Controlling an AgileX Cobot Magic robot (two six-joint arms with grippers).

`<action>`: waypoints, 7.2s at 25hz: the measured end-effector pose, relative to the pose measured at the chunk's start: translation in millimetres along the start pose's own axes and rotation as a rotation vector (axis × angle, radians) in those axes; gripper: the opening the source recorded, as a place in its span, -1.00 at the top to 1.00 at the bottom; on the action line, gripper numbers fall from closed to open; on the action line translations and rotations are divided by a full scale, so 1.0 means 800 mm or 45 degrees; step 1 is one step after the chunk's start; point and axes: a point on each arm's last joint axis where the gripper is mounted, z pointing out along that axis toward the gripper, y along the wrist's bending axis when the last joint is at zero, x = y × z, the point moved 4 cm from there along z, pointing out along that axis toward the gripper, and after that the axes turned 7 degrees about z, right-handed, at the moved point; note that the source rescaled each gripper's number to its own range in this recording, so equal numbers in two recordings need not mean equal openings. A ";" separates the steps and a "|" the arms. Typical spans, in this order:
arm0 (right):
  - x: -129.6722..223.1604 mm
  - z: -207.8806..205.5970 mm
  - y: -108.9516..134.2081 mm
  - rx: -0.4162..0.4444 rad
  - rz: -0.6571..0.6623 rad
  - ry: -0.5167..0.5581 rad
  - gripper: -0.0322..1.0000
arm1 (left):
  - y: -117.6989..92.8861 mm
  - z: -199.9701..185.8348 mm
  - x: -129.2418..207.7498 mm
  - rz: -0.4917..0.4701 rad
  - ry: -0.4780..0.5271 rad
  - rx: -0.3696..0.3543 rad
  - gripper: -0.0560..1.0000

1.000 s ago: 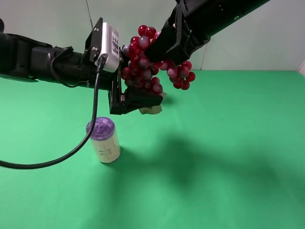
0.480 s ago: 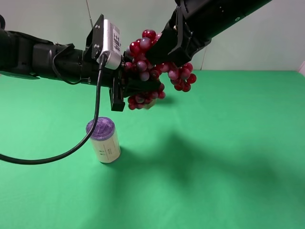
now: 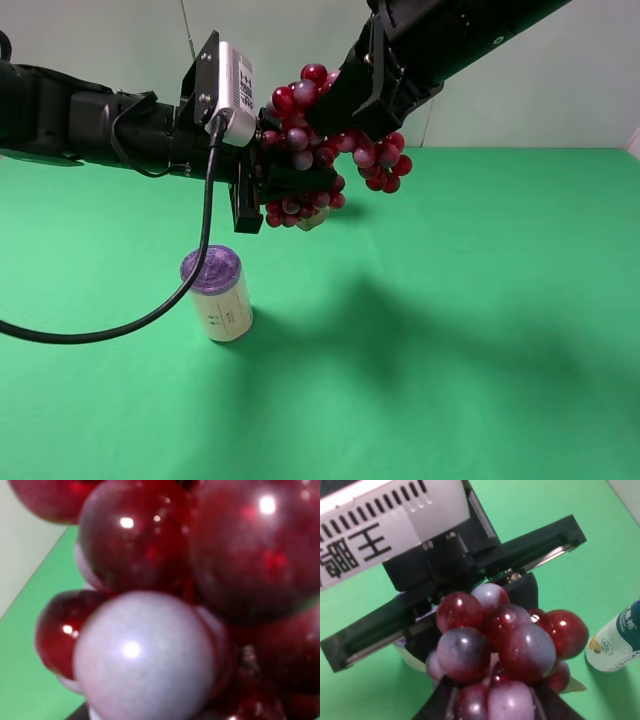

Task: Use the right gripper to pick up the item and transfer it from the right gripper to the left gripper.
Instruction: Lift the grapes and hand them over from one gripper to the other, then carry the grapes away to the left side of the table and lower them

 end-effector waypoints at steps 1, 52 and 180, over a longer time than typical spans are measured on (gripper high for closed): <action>0.000 0.000 0.000 0.001 0.000 -0.001 0.93 | 0.000 0.000 0.000 0.000 0.000 0.000 0.86; 0.172 -0.220 -0.058 1.009 1.213 -0.135 -1.00 | 0.002 0.000 0.005 0.004 0.037 -0.013 0.87; 0.300 -0.249 0.135 1.265 1.095 -0.417 -1.00 | 0.051 -0.140 0.048 -0.881 0.540 -0.763 0.89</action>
